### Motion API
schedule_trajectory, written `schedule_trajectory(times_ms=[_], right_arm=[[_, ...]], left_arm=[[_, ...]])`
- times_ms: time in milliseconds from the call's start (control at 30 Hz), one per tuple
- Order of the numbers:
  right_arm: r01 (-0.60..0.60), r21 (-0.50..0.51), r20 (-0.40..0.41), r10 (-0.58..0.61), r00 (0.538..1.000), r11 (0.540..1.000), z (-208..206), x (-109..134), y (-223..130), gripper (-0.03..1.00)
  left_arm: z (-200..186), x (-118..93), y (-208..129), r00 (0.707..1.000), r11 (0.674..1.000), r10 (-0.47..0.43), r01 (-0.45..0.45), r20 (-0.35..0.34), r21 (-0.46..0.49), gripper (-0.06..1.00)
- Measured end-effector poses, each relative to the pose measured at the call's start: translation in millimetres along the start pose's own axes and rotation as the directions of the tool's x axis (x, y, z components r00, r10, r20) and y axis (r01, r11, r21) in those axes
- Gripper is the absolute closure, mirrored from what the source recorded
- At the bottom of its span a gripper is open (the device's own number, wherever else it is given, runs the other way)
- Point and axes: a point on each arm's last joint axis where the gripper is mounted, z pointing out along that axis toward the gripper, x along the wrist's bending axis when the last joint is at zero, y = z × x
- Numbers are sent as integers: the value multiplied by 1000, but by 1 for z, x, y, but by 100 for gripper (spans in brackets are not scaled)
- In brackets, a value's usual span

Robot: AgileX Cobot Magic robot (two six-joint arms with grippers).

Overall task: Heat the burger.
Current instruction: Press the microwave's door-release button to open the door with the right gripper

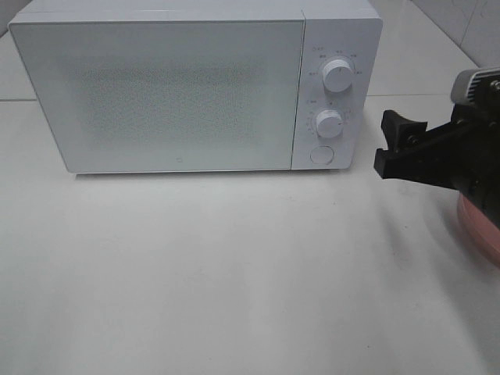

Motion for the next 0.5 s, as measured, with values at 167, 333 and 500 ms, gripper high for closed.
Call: schedule_trajectory(times_ms=[167, 333, 500], right_arm=[[-1, 24, -2, 1, 1000, 1000, 5, 8, -14, 20], [-1, 38, -27, 2, 1000, 999, 7, 18, -25, 20], [13, 59, -41, -11, 999, 998, 10, 25, -32, 20]], left_arm=[[0, 0, 0, 1000, 1000, 0, 0, 0, 0, -5], [0, 0, 0, 1000, 1000, 0, 0, 0, 0, -5], [0, 0, 0, 1000, 1000, 0, 0, 0, 0, -5]])
